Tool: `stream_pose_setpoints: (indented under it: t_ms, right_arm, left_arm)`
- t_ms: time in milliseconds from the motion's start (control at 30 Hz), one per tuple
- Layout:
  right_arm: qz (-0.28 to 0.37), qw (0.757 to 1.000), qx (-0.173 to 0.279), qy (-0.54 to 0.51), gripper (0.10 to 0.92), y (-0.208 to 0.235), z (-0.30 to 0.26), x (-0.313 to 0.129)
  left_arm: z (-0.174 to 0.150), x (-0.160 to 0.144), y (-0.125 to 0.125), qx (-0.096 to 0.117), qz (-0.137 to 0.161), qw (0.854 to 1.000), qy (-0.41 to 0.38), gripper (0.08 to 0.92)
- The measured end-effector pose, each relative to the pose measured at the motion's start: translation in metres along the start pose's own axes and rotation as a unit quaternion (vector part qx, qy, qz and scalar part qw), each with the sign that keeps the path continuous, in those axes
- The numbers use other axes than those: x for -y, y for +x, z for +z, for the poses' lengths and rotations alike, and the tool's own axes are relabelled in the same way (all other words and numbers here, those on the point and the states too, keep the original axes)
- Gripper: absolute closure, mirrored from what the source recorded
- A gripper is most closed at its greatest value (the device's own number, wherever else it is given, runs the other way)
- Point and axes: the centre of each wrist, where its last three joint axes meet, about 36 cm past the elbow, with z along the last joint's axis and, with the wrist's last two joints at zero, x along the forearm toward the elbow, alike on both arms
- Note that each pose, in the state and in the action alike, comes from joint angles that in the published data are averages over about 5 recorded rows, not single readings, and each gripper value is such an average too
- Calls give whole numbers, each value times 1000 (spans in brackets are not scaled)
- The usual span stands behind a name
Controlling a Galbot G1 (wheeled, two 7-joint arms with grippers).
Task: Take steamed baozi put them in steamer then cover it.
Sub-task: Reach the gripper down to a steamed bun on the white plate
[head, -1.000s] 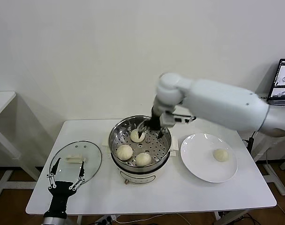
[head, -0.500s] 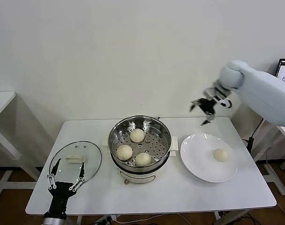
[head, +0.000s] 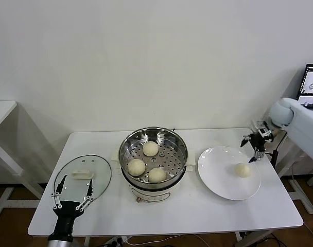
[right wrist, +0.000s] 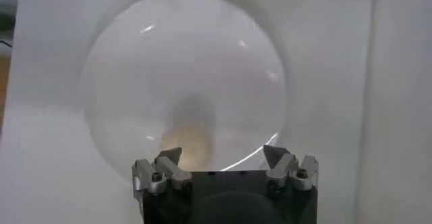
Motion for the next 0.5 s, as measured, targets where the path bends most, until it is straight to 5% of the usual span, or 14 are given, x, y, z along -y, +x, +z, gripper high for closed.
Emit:
stream_pose_setpoints:
  t_ms: [500]
  right_arm:
    - [-10,999,-7,-35,200,-58,13,-25]
  left_arm:
    - [0,-2,3,-2,-1,1000,-2,177]
